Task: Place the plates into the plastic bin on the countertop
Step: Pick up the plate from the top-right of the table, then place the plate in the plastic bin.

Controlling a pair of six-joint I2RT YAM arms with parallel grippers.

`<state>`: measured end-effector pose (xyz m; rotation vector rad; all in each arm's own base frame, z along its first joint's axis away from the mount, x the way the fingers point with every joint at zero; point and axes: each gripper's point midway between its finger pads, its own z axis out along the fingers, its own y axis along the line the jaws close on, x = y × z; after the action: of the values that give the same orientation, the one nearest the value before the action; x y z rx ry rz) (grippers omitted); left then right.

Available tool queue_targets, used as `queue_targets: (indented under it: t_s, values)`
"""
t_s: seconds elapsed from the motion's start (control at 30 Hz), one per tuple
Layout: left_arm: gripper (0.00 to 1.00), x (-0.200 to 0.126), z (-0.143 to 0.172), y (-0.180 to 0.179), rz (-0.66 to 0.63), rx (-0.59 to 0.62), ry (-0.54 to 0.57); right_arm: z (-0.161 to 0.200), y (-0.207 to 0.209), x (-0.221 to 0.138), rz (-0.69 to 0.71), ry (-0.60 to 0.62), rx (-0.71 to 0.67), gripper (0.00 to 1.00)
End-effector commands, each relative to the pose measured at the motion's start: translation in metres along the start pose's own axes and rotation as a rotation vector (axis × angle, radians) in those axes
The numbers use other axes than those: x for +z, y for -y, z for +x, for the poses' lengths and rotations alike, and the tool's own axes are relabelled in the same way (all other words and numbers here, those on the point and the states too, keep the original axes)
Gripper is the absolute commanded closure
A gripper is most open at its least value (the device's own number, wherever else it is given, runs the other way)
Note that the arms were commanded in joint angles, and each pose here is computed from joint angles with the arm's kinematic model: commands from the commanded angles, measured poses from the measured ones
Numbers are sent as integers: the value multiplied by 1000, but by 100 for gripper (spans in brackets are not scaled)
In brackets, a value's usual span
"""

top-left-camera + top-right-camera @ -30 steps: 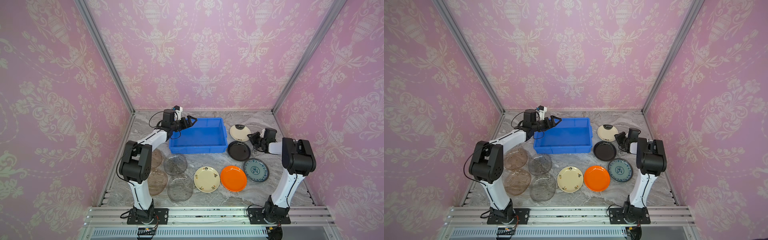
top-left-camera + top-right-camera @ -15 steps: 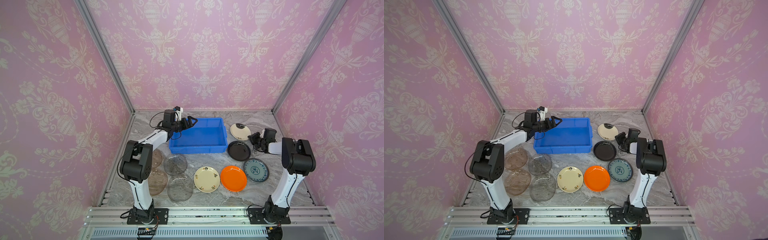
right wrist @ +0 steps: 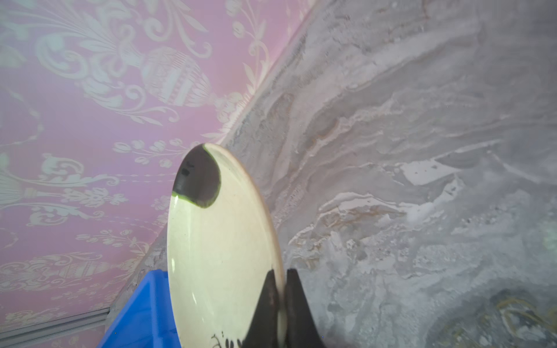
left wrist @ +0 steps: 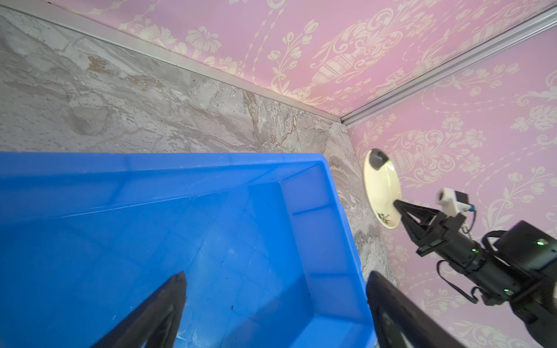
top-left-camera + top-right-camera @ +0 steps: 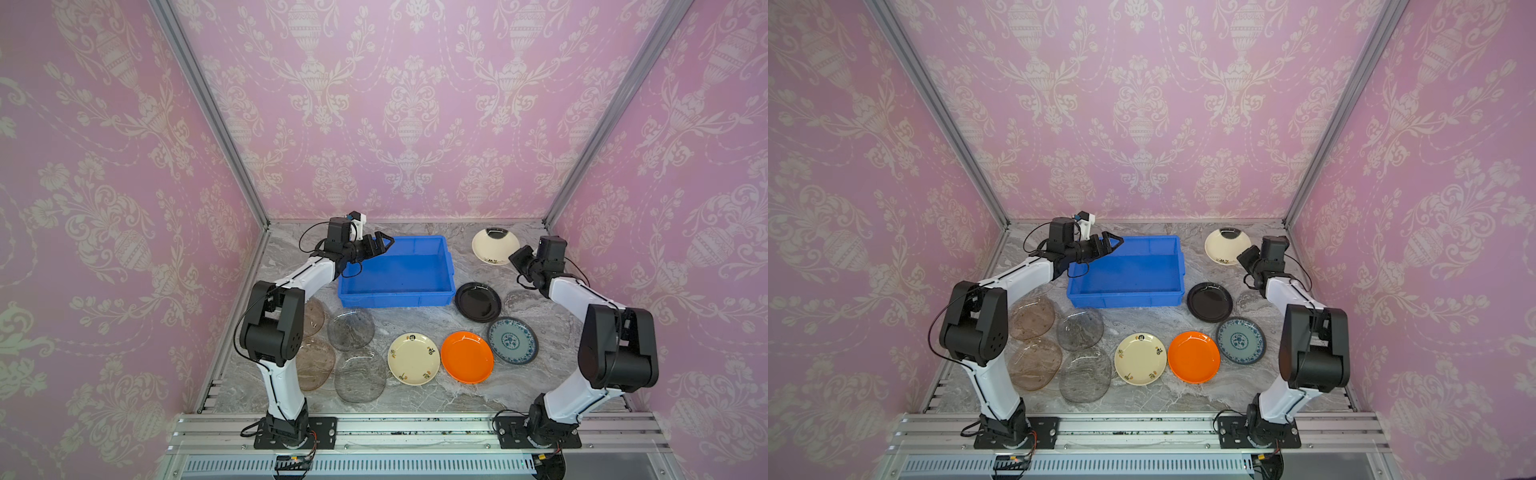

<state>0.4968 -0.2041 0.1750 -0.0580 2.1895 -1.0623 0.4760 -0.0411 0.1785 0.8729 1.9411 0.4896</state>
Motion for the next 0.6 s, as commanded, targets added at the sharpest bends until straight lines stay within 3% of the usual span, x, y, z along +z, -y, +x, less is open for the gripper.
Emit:
queue_targets:
  t_s: [0.0, 0.1, 0.27, 0.57]
  values:
    - [6, -16, -3, 13, -22, 52, 29, -24, -44, -37, 32, 99, -168, 100]
    - [5, -21, -1, 18, -24, 59, 27, -26, -96, -53, -44, 74, -235, 100]
    - [5, -30, 1, 29, -21, 80, 19, 1, -161, -60, -177, -67, -290, 100]
    - [9, -64, 4, 35, -91, 115, 35, 73, -207, -43, -258, -259, -385, 100]
